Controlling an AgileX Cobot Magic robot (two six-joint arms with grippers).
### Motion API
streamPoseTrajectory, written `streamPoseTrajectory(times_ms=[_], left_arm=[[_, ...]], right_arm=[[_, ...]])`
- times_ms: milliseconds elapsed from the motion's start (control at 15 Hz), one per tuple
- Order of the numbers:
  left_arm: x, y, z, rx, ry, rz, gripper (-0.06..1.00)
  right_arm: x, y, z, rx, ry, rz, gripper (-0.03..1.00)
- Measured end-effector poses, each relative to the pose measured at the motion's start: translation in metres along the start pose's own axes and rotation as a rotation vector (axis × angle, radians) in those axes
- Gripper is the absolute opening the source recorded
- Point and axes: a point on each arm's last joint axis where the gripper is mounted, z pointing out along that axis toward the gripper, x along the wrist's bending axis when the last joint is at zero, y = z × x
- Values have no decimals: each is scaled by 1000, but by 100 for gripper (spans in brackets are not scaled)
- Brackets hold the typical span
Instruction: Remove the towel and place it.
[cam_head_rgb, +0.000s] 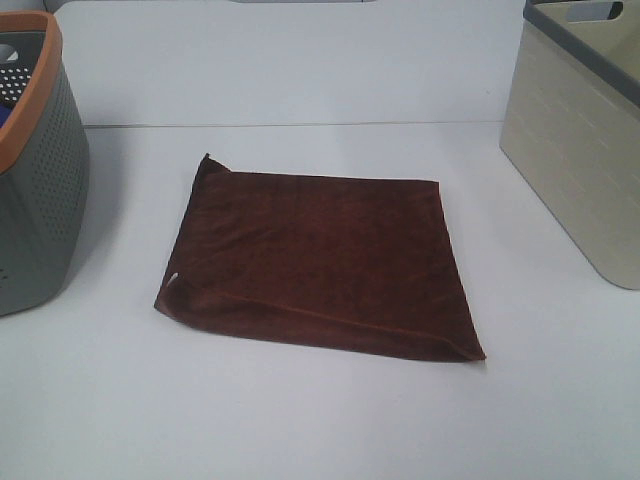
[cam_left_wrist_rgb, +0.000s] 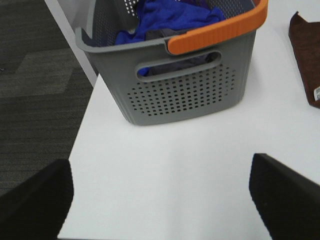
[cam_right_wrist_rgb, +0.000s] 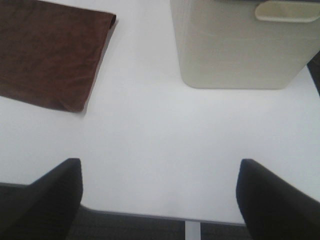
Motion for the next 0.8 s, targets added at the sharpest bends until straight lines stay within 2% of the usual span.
streamPoseTrajectory(times_ms=[133,200,333,800], left_arm=[[-4,-2,1,14,-36,-15,91],[-9,-2,1,13,-91,-37,91],[-13,0,2,-10,-136,-10,91],[-15,0,8,-44,-147,14,91]], right_arm=[[0,-4,5,20,6,5,74],[0,-6,8,28,7,6,74],[1,-6,10,23,12,10,74],[3,-6,10,16,39,34,74]])
